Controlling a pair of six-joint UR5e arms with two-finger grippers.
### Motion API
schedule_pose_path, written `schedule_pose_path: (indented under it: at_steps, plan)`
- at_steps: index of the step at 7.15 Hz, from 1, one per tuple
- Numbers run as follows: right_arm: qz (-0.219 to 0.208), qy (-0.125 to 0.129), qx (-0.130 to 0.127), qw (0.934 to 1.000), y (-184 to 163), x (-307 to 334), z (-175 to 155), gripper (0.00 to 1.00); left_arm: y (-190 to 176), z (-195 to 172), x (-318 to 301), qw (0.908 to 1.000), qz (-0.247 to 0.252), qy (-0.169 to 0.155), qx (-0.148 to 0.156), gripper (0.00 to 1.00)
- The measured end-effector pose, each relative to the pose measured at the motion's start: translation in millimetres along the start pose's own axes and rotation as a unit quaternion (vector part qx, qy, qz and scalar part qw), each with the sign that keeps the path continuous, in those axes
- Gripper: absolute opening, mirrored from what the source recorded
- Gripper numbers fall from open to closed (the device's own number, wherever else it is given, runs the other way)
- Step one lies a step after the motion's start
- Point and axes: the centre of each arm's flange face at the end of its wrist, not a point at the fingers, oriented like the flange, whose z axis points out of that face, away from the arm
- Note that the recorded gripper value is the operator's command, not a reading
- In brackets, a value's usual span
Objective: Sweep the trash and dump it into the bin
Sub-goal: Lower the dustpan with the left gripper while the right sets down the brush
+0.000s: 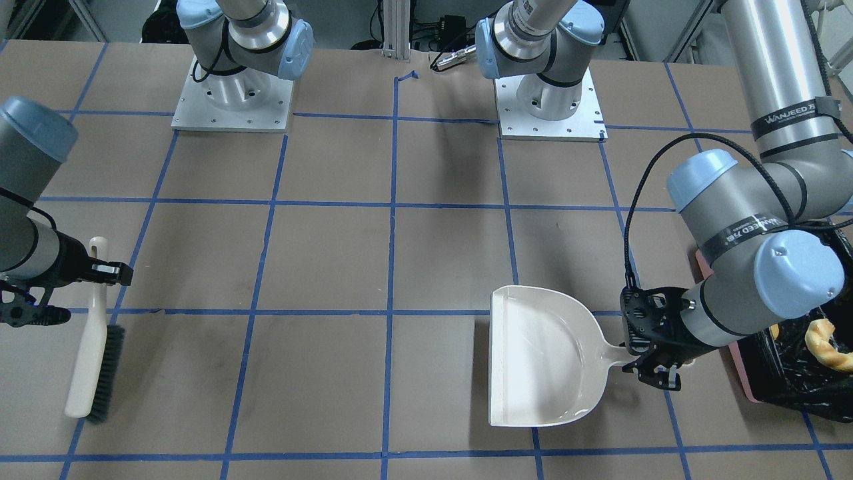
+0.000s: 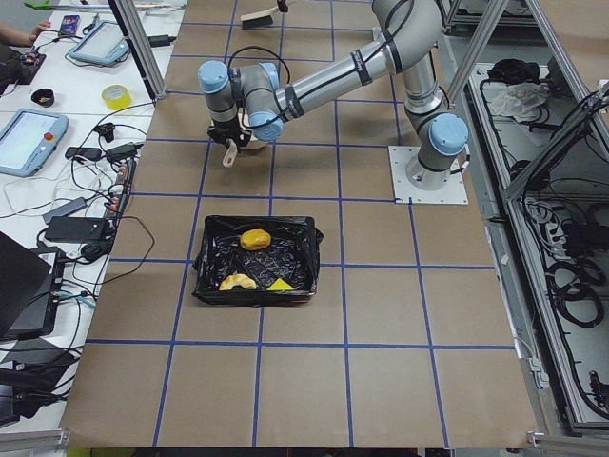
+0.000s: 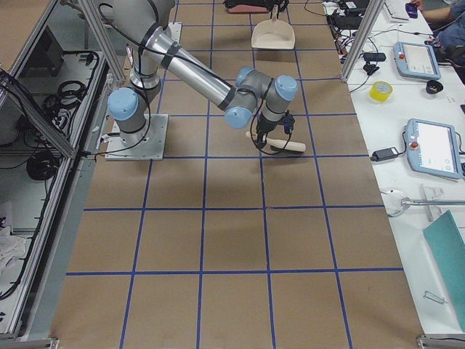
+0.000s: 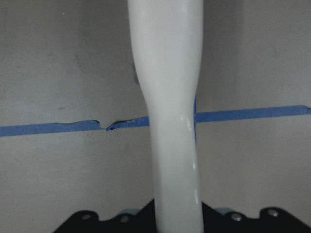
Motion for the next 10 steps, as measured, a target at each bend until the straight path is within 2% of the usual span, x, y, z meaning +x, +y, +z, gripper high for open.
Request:
schedule_pose_path:
  at_steps: [1, 3, 4, 5, 6, 7, 8, 9, 10]
  plan:
    - [-0.002, -0.003, -0.009, 1.0000, 2.7, -2.5, 9.7, 0.14, -1.3, 1.1, -1.0, 0.9998, -0.018, -0.002, -0.002, 0.00]
    - [-0.006, -0.005, -0.018, 0.9998, 5.2, -4.8, 20.8, 0.27, 4.0, 8.6, -9.0, 0.9993, -0.027, -0.015, -0.021, 0.00]
    - [-0.010, -0.007, -0.022, 0.9997, 5.2, -5.1, 23.9, 0.39, 5.2, 15.6, -11.9, 0.9992, -0.026, -0.018, -0.026, 0.00]
    - [-0.016, -0.008, -0.026, 0.9995, 4.0, -5.3, 28.6, 0.46, 1.3, 19.4, -13.6, 0.9991, -0.024, -0.019, -0.029, 0.00]
    - [-0.020, -0.010, -0.031, 0.9993, 1.9, -5.3, 34.8, 0.47, -5.8, 23.0, -14.6, 0.9992, -0.019, -0.017, -0.030, 0.00]
    - [-0.022, -0.011, -0.034, 0.9991, 0.6, -5.2, 38.2, 0.52, -8.9, 28.6, -15.1, 0.9993, -0.017, -0.013, -0.030, 0.00]
    - [-0.023, -0.011, -0.034, 0.9991, -0.1, -5.1, 39.2, 0.59, -10.1, 34.6, -15.5, 0.9994, -0.016, -0.009, -0.029, 0.07]
    - [-0.023, -0.011, -0.033, 0.9991, -0.6, -5.0, 39.1, 0.76, -11.2, 37.7, -15.8, 0.9995, -0.015, -0.007, -0.028, 0.39]
    - [-0.023, -0.014, -0.031, 0.9992, -1.4, -5.3, 38.0, 1.00, -11.7, 39.0, -15.7, 0.9995, -0.016, -0.006, -0.027, 0.53]
